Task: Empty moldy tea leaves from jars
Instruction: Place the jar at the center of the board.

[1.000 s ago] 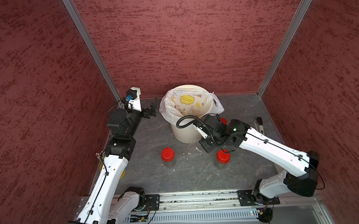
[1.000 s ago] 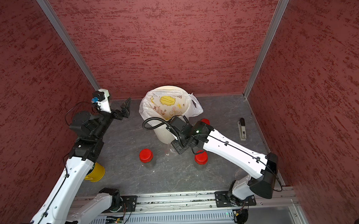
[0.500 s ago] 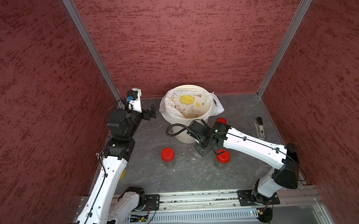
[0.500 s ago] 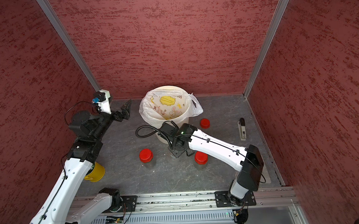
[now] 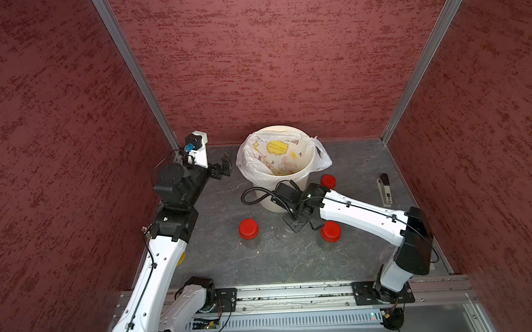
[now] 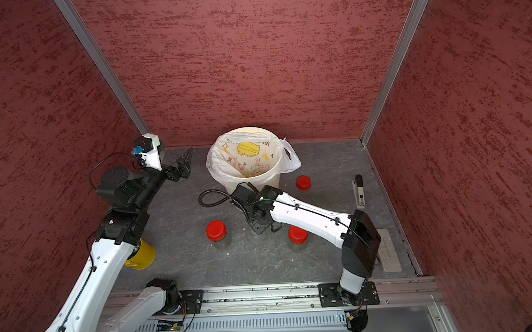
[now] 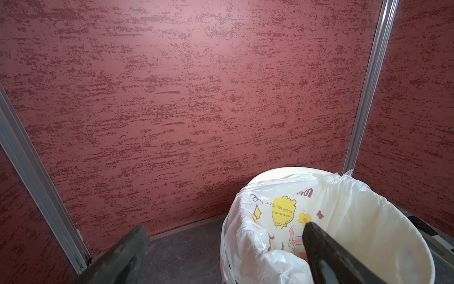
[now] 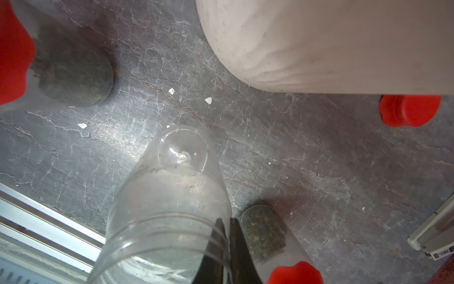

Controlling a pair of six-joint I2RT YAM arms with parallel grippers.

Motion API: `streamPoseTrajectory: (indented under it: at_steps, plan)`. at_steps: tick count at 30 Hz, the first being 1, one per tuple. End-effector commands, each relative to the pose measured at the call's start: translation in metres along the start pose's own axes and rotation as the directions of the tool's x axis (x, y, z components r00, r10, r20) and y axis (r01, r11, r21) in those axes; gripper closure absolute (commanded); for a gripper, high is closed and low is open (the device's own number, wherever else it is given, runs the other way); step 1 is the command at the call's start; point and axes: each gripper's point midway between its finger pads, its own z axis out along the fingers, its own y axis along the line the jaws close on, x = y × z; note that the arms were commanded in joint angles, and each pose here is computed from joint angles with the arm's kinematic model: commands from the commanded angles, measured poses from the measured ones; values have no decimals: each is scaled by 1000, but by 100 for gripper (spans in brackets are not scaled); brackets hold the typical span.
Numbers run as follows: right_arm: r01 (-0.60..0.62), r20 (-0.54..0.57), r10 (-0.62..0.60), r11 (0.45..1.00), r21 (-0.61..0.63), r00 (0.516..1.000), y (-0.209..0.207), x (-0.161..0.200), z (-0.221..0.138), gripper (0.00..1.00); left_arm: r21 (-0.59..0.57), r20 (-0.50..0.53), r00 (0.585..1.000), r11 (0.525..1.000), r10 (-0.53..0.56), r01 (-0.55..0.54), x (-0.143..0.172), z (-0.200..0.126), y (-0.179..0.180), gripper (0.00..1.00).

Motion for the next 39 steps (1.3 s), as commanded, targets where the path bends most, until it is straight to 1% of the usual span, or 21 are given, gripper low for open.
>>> streamPoseTrajectory:
  at_steps: [1,9,15,18,23,27,31,39]
  plan:
    - [0,16,0,1000,-7,1000,6,-4,6,100,12,24,1000,1000,16,-16,-13,-5,-2,0]
    - [27,-7,-27,1000,-1,1000,9,0,18,96,15,34,999,1000,18,-18,-17,-7,-3,0]
    - [40,-19,-40,999,-18,999,14,1,23,96,21,34,999,1000,18,-19,-16,-7,-4,0]
    - [45,-18,-45,999,-24,999,17,0,24,95,22,32,999,1000,19,-19,-15,-6,-4,0]
    - [46,-22,-47,999,-25,999,17,1,26,91,25,31,999,999,20,-21,-15,-5,-4,0]
    - [47,-22,-47,999,-26,999,19,1,26,91,29,34,999,999,23,-24,-15,-6,-5,0]
    - [47,-19,-47,999,-25,999,19,0,25,88,28,34,999,999,24,-25,-15,-6,-5,0]
    - [44,-1,-44,999,-31,999,20,-4,20,77,32,35,999,999,24,-25,-15,-6,-5,0]
